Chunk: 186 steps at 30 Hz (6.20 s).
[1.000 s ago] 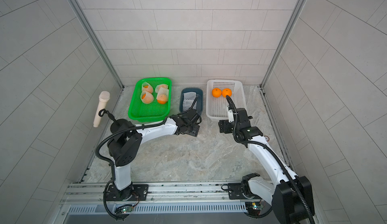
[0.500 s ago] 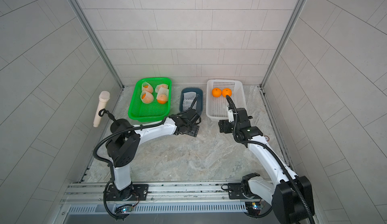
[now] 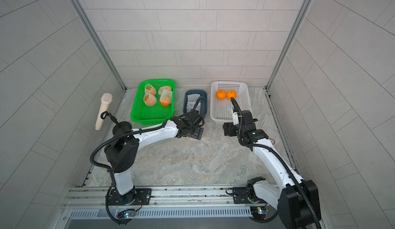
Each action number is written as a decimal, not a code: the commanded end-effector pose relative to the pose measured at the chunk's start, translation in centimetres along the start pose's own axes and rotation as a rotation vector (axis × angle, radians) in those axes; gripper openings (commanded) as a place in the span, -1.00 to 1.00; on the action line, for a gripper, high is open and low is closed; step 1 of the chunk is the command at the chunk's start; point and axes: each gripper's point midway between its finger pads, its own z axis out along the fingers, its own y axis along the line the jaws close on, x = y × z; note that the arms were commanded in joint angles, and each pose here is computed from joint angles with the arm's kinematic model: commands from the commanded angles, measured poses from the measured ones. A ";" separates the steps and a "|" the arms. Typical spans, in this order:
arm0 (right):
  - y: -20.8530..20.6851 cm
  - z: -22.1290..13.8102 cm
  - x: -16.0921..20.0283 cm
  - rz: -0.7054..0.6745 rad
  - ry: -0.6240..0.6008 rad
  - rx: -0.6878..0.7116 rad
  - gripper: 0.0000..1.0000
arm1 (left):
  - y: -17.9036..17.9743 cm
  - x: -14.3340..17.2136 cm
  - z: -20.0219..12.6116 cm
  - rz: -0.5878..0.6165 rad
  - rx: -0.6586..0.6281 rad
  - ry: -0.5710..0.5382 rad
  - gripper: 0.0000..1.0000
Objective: Remove foam nets from oranges
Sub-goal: Place the orange at the center of the board, then remove the foam net from the orange.
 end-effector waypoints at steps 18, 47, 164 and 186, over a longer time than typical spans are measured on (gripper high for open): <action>0.8 0.1 0.8 0.020 0.005 -0.044 0.72 | 0.1 3.0 -2.1 -0.019 0.060 -0.002 0.51; 2.6 1.2 1.7 0.020 0.026 -0.119 0.70 | 1.2 3.0 -0.1 0.006 0.026 0.017 -0.46; 16.9 11.3 3.5 0.141 0.132 -0.378 0.35 | 8.1 3.8 1.8 -0.131 -0.131 0.061 -0.79; 11.8 5.3 2.7 0.037 0.090 -0.363 0.32 | 8.0 1.2 -1.6 -0.118 -0.114 -0.006 -0.79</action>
